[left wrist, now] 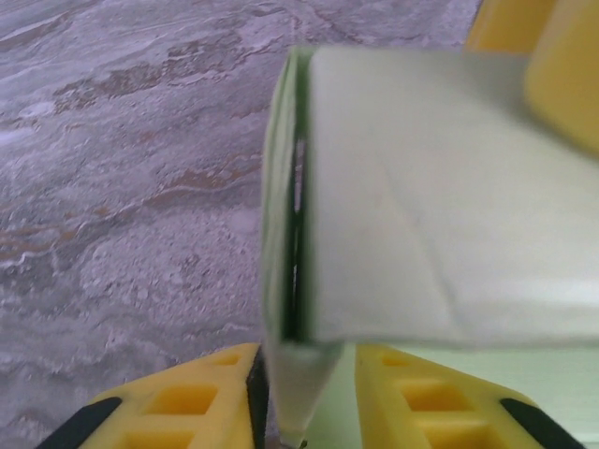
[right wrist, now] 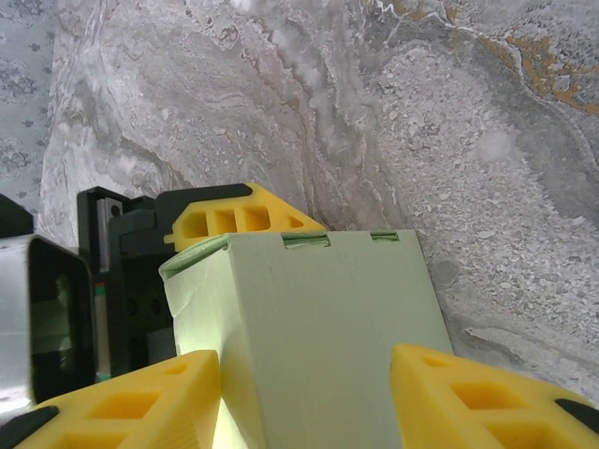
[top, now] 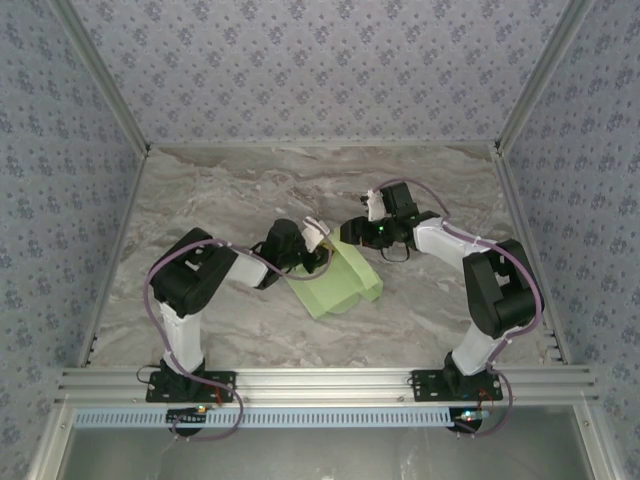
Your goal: Fold the paper box
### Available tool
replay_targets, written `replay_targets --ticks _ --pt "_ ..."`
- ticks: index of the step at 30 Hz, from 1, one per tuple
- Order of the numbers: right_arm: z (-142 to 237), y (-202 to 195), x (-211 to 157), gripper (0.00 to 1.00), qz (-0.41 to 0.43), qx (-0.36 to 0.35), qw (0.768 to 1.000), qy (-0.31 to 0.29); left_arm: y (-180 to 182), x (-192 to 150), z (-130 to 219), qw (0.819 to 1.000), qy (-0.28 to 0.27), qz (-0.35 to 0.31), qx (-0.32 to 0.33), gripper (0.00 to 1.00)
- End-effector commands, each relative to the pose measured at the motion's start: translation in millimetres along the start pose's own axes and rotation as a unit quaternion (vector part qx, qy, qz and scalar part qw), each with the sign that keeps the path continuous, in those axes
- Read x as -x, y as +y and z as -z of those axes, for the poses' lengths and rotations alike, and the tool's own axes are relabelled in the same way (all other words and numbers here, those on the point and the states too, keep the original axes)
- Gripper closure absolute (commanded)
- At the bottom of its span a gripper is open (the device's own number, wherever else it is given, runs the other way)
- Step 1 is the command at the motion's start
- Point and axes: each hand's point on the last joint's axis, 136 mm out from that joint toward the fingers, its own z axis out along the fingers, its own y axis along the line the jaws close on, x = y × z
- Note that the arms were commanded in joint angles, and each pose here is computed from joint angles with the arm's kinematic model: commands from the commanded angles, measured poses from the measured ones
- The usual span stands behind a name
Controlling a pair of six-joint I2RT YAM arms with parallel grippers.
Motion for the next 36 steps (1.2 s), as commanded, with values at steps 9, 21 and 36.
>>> replay_targets --ticks 9,21,36 --pt "-10.7 -3.3 -32.1 0.48 -0.037 -0.015 0.998 0.040 -1.6 10.5 -14.9 0.997 -0.073 0.015 0.018 0.74" --pt "-4.7 -10.6 -35.1 0.48 -0.049 -0.027 0.998 0.035 5.6 14.5 -12.6 0.994 -0.091 0.029 0.050 1.00" --pt "63.6 18.3 -19.0 0.30 0.082 0.016 0.994 -0.074 12.8 -1.4 17.3 0.992 -0.028 0.044 0.118 1.00"
